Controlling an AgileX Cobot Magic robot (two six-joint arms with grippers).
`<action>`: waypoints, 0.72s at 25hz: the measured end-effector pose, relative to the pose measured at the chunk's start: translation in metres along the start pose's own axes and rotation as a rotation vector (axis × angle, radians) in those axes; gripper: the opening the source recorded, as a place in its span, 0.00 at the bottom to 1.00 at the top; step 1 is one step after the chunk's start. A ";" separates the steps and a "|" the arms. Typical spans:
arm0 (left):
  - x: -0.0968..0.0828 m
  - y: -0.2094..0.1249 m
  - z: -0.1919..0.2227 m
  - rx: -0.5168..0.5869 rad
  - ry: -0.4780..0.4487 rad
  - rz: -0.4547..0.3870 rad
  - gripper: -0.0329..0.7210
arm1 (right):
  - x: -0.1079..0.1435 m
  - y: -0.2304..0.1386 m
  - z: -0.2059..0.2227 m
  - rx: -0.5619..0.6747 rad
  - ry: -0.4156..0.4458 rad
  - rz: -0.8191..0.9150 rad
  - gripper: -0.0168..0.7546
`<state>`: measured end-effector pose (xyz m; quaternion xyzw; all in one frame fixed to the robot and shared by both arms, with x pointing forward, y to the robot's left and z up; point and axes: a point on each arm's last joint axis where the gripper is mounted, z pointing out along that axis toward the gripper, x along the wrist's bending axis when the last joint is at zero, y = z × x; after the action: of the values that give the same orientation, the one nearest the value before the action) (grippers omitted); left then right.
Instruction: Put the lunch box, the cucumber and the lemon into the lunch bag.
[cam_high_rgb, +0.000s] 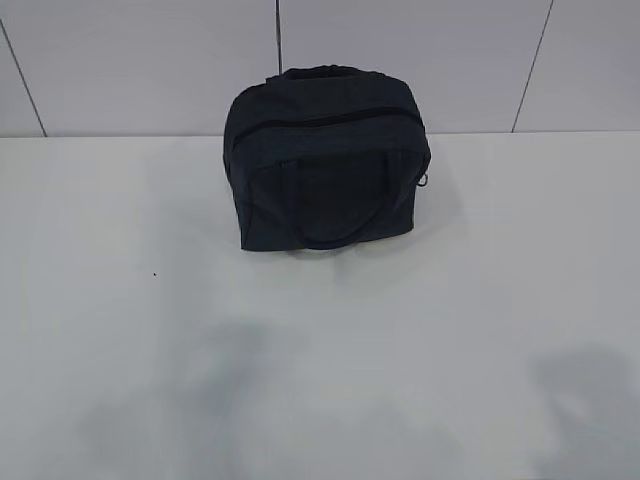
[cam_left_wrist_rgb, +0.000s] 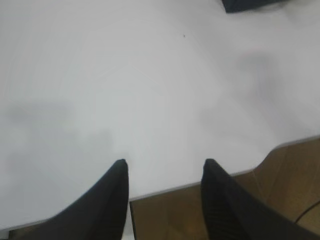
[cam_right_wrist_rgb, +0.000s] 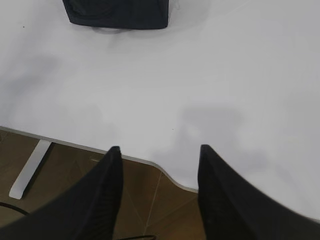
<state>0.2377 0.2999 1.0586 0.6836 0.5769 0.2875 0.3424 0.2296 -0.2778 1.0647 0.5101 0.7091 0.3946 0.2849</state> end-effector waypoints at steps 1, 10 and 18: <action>0.000 -0.001 -0.001 -0.030 0.000 -0.018 0.50 | 0.000 -0.001 -0.001 -0.002 -0.002 -0.001 0.51; 0.000 -0.008 -0.004 -0.127 -0.002 -0.038 0.50 | 0.002 -0.017 0.002 -0.025 -0.007 -0.001 0.51; 0.000 -0.007 -0.003 -0.134 -0.002 -0.040 0.50 | -0.003 -0.020 0.006 -0.004 -0.050 -0.016 0.51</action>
<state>0.2309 0.3008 1.0550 0.6478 0.5694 0.3178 0.3938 0.2249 -0.2823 1.0446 0.5134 0.7051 0.3809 0.3068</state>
